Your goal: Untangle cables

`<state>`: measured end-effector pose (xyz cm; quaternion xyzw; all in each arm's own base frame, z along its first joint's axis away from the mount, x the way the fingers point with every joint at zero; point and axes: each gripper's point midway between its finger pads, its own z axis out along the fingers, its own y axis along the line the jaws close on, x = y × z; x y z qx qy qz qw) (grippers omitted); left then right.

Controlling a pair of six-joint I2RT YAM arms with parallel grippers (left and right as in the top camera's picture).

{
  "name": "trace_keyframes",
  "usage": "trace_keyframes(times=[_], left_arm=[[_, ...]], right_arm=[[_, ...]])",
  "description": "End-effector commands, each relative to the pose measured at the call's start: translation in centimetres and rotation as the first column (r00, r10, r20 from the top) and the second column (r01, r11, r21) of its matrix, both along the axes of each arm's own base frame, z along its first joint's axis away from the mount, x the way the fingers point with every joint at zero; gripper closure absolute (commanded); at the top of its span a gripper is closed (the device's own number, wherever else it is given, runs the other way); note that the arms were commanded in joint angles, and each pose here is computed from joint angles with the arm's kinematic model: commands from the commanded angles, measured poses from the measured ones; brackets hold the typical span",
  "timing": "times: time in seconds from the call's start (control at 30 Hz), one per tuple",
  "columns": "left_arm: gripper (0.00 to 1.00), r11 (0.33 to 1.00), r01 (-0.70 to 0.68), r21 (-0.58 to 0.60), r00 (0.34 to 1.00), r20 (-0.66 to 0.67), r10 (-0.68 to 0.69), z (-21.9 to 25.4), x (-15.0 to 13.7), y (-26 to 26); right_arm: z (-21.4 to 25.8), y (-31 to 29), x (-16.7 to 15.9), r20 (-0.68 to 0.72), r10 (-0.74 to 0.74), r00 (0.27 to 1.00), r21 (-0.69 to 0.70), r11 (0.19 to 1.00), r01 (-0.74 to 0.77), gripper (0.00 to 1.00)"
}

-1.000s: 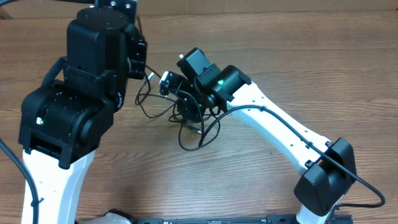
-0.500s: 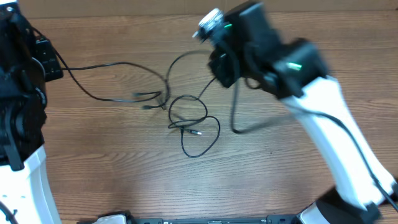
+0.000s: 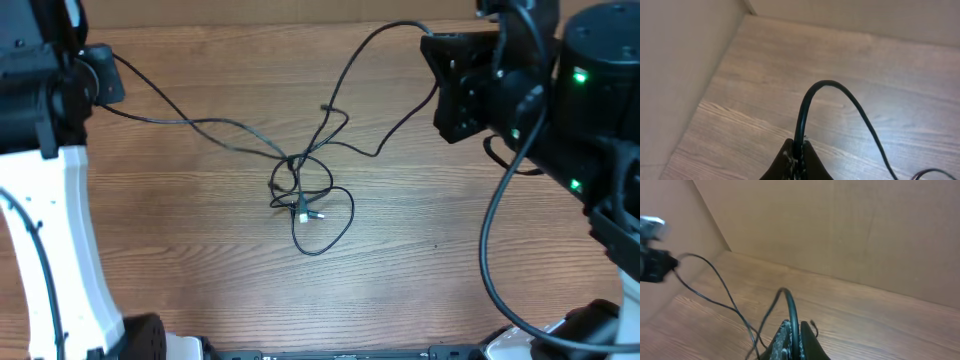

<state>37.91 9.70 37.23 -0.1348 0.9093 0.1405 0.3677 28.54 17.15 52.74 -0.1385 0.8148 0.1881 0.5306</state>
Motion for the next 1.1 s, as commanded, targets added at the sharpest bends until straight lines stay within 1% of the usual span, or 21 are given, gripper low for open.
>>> trace_keyframes(times=[0.0, 0.13, 0.37, 0.5, 0.6, 0.73, 0.87, 0.97, 1.07], left_arm=[[0.96, 1.0, 0.003, -0.028, 0.999, -0.045, -0.004, -1.8, 1.3, 0.0], [0.96, 0.997, 0.029, -0.066, 0.997, -0.075, -0.034, -3.7, 2.9, -0.5], [0.96, 0.992, 0.056, -0.111, 0.995, -0.075, -0.065, -5.8, 5.8, -1.0], [0.96, 0.993, 0.06, -0.106, 0.997, -0.051, -0.065, -5.2, 5.9, -1.0], [0.96, 0.993, 0.062, -0.101, 0.998, -0.027, -0.065, -4.4, 5.7, -1.1], [0.96, 0.993, 0.063, -0.1, 0.998, -0.019, -0.065, -3.3, 4.4, -1.3], [0.96, 0.991, 0.051, -0.121, 0.999, -0.006, -0.052, -2.1, 2.6, -1.7], [0.96, 0.978, 0.112, -0.179, 0.994, 0.018, -0.11, -1.1, 1.4, -3.3], [0.96, 0.954, 0.186, -0.234, 0.983, 0.055, -0.178, 0.1, 0.0, -5.4]], right_arm=[[1.2, -0.3, -0.4, 0.013, -0.016, 1.0, 0.062, 0.998, 0.015, 0.96], [1.3, -0.3, -0.4, 0.011, -0.017, 1.0, 0.067, 0.998, 0.016, 0.96], [1.0, -0.4, -0.5, 0.003, -0.018, 1.0, 0.058, 0.998, 0.018, 0.96], [0.3, -0.9, -0.3, -0.011, -0.043, 0.999, 0.024, 0.999, 0.043, 0.96], [-0.1, -1.6, 0.6, -0.007, -0.099, 0.995, -0.01, 0.995, 0.099, 0.96], [-0.9, -4.1, 3.4, -0.003, -0.243, 0.97, -0.055, 0.968, 0.243, 0.96], [-0.4, -8.0, 7.1, 0.029, -0.36, 0.933, -0.028, 0.932, 0.36, 0.96], [0.9, -11.8, 9.9, 0.084, -0.413, 0.907, 0.008, 0.91, 0.414, 0.96], [2.5, -17.0, 12.1, 0.147, -0.508, 0.849, 0.068, 0.861, 0.503, 0.96]])
